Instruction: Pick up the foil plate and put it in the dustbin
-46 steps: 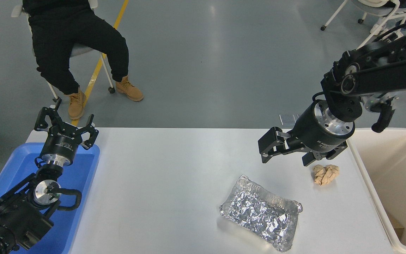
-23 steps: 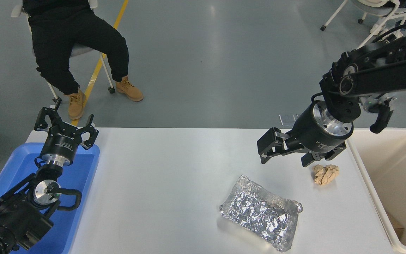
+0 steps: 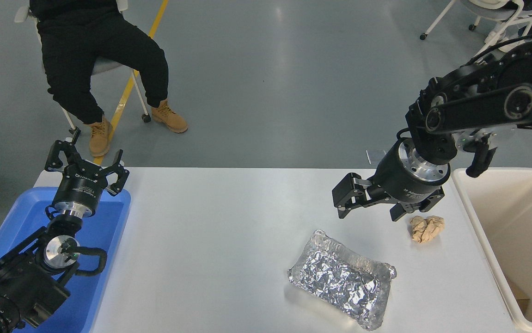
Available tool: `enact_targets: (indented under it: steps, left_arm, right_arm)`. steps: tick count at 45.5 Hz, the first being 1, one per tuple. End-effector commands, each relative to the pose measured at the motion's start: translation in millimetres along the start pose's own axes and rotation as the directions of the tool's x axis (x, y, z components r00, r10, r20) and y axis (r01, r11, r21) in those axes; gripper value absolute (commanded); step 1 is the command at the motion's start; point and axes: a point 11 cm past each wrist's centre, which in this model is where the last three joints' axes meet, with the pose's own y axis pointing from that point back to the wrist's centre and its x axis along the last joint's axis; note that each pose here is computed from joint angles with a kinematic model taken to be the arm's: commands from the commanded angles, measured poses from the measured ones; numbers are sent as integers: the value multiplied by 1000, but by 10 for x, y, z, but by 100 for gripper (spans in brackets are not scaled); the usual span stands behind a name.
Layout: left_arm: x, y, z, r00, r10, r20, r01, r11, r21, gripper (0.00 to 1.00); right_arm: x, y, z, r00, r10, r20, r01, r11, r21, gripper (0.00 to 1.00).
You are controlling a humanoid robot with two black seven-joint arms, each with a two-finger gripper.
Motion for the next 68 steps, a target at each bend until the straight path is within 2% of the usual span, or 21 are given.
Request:
enact_targets:
  steps: [1, 10, 25, 35, 39, 44, 68]
  left_arm:
    - [-3, -1, -5, 1000, 0, -1, 0, 1000, 0, 99]
    - [-3, -1, -5, 1000, 0, -1, 0, 1000, 0, 99]
    - [0, 0, 2, 1000, 0, 0, 0, 1000, 0, 99]
    - [-3, -1, -5, 1000, 0, -1, 0, 1000, 0, 99]
    - [0, 0, 2, 1000, 0, 0, 0, 1000, 0, 99]
    - [0, 0, 2, 1000, 0, 0, 0, 1000, 0, 99]
    - [-4, -1, -5, 1000, -2, -2, 2, 1000, 0, 99]
  right_arm:
    - [26, 22, -58, 1000, 8, -1, -8, 1000, 24, 100]
    - [52, 63, -51, 999, 17, 41, -19, 999, 50, 100]
    - [57, -4, 107, 997, 10, 73, -11, 1000, 16, 100]
    - [-126, -405, 541, 984, -63, 164, 72, 996, -51, 100]
    - [-114, -614, 759, 975, -15, 220, 30, 997, -65, 100]
    - [-228, -892, 1004, 965, 28, 261, -2, 995, -100, 100]
    - [-933, -1698, 1490, 921, 9, 389, 57, 986, -158, 100]
